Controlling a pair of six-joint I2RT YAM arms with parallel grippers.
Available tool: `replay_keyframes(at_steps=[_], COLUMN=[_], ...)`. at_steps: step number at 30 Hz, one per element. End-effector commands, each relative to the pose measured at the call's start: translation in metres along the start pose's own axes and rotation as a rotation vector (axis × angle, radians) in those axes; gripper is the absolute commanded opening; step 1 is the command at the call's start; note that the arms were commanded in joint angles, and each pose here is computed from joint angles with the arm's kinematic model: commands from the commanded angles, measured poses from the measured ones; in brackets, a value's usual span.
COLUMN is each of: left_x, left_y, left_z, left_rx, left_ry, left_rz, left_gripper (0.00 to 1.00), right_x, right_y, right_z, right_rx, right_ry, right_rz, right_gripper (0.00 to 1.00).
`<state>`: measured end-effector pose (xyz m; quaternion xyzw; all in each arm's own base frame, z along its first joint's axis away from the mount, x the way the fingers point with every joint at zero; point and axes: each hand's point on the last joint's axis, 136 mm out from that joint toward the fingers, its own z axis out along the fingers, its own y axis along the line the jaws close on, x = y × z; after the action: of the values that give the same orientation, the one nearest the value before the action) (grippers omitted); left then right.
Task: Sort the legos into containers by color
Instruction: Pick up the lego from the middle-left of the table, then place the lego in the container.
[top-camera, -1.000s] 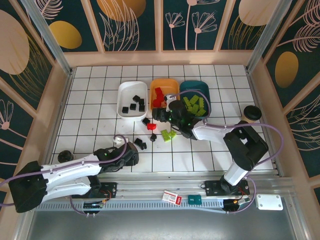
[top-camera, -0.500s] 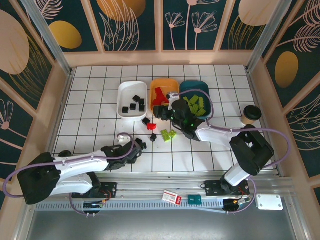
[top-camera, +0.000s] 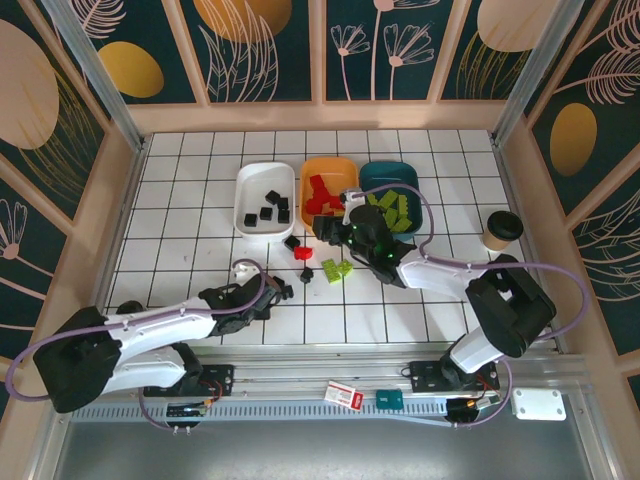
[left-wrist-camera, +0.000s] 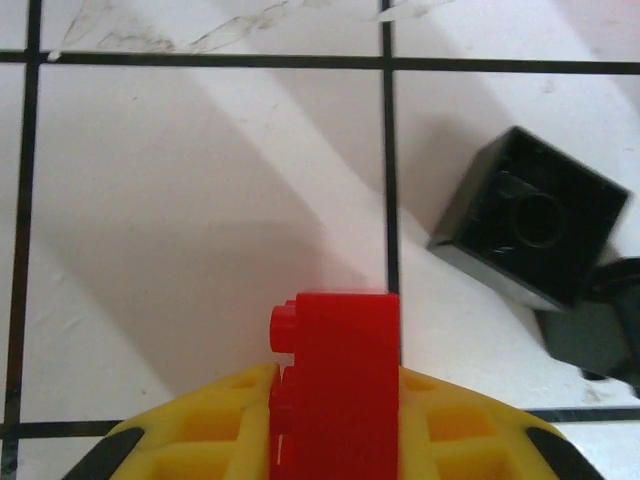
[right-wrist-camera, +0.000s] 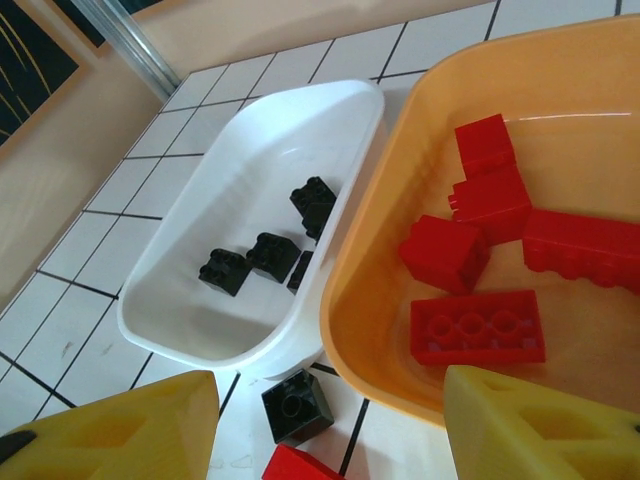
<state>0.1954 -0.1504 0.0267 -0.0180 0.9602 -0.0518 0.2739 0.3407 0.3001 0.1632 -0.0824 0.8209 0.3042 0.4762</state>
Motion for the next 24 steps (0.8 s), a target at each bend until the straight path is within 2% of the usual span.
replay_keyframes(at_steps=[1, 6, 12, 15, 20, 24], left_x=[-0.024, -0.078, -0.153, -0.196, -0.251, -0.271], left_y=[-0.014, -0.037, -0.095, -0.132, -0.167, -0.184], left_z=[-0.022, -0.06, -0.072, -0.063, -0.024, 0.023], left_rx=[0.057, 0.12, 0.215, 0.259, 0.287, 0.244], left_ry=[-0.05, -0.16, -0.261, -0.288, -0.282, -0.239], left_rz=[-0.034, -0.036, 0.01, 0.024, 0.016, 0.027], left_gripper=[0.1, 0.07, 0.05, 0.04, 0.03, 0.04], right_x=[-0.02, -0.017, -0.007, -0.001, 0.009, 0.014], right_y=[-0.007, -0.019, -0.032, -0.038, -0.044, -0.047], right_z=[-0.013, -0.029, -0.045, -0.049, -0.056, -0.06], right_rx=[0.014, 0.039, 0.074, 0.089, 0.106, 0.112], right_ry=[-0.084, -0.103, -0.11, -0.098, -0.081, -0.074], right_rz=[0.036, 0.055, 0.073, 0.077, 0.084, 0.091], right_gripper=[0.62, 0.62, 0.62, 0.62, 0.62, 0.62])
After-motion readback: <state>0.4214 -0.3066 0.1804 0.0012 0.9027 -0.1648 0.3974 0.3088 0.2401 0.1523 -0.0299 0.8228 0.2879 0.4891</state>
